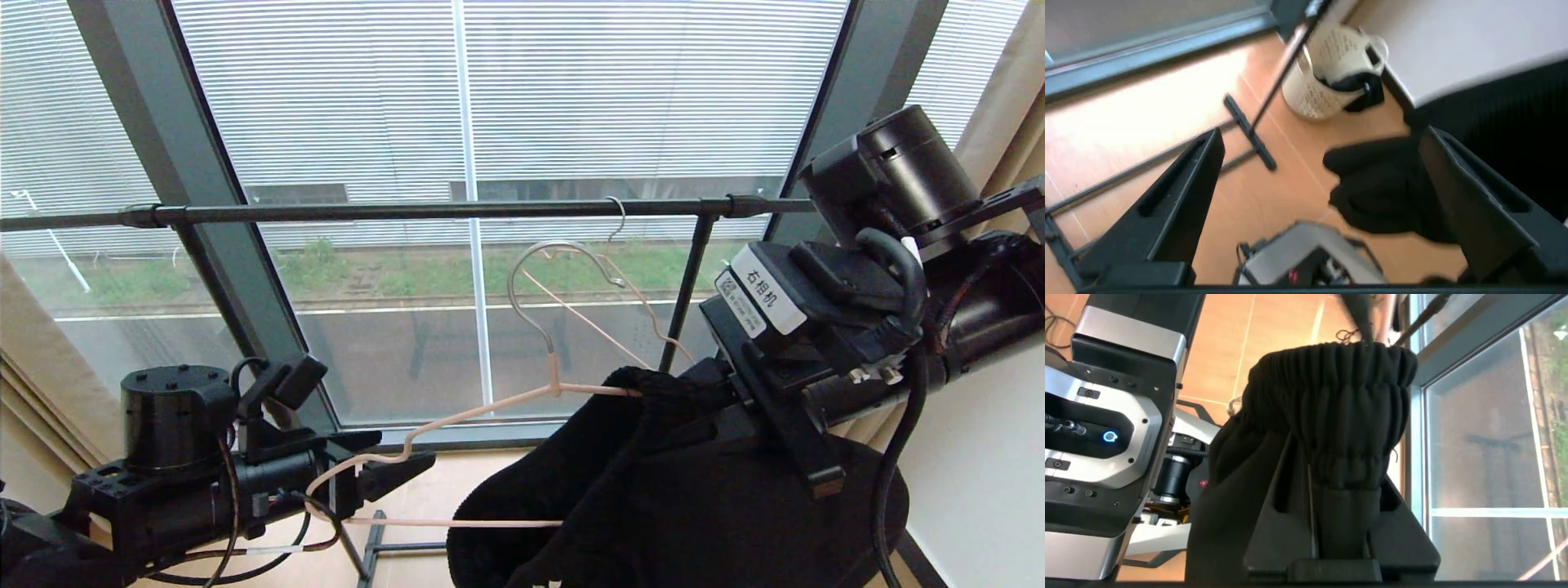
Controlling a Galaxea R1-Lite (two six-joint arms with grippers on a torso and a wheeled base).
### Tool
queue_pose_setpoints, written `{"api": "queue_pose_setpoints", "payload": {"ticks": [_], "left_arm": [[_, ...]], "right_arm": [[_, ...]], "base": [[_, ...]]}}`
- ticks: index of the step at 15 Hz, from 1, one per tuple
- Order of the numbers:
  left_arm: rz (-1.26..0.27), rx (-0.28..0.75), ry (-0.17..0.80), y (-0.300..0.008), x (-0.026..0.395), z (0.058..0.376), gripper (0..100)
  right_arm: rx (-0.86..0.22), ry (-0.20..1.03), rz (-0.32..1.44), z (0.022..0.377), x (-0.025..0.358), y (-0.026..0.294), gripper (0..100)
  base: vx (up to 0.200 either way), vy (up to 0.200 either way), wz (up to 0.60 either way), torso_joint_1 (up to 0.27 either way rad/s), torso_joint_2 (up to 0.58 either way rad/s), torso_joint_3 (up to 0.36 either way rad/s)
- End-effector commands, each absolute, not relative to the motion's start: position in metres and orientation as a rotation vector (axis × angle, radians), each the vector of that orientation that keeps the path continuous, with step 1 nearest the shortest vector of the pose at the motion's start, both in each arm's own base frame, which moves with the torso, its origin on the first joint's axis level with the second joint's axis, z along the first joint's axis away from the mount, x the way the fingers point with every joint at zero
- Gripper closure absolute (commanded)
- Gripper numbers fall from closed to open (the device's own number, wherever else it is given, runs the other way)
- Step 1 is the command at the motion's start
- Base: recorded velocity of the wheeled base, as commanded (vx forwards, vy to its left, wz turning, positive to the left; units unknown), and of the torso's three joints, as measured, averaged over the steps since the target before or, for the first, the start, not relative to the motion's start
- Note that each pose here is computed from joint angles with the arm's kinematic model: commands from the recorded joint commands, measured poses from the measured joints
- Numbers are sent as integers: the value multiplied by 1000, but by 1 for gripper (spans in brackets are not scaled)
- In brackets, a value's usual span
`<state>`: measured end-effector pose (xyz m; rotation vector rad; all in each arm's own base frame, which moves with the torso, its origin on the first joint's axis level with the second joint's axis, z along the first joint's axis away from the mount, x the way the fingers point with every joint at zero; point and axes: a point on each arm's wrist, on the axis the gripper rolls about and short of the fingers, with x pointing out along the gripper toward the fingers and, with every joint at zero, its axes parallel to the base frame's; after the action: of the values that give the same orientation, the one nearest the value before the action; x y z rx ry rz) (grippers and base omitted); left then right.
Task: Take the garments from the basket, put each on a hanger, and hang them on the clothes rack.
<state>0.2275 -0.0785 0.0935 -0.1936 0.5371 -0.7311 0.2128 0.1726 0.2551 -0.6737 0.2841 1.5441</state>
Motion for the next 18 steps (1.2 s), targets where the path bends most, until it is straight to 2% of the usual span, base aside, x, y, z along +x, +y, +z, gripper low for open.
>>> {"api": "queue_pose_setpoints", "payload": {"ticks": [1,6,8,18], "left_arm": [[-776,-181,549,-85,217,93,0],[-808,-224,499,-77,215,107,0],[-854,-275,489,-76,210,116,0],[-787,-291,452,-62,219,121,0]], "right_arm": [[-674,265,1539,259,211,170,100],[-674,286,1533,255,209,166,100],[-673,300,1535,252,209,167,100],[-669,294,1503,255,207,155,100]], "base": [[0,0,0,0,0,0],[0,0,0,0,0,0],[0,0,0,0,0,0],[0,0,0,0,0,0]]}}
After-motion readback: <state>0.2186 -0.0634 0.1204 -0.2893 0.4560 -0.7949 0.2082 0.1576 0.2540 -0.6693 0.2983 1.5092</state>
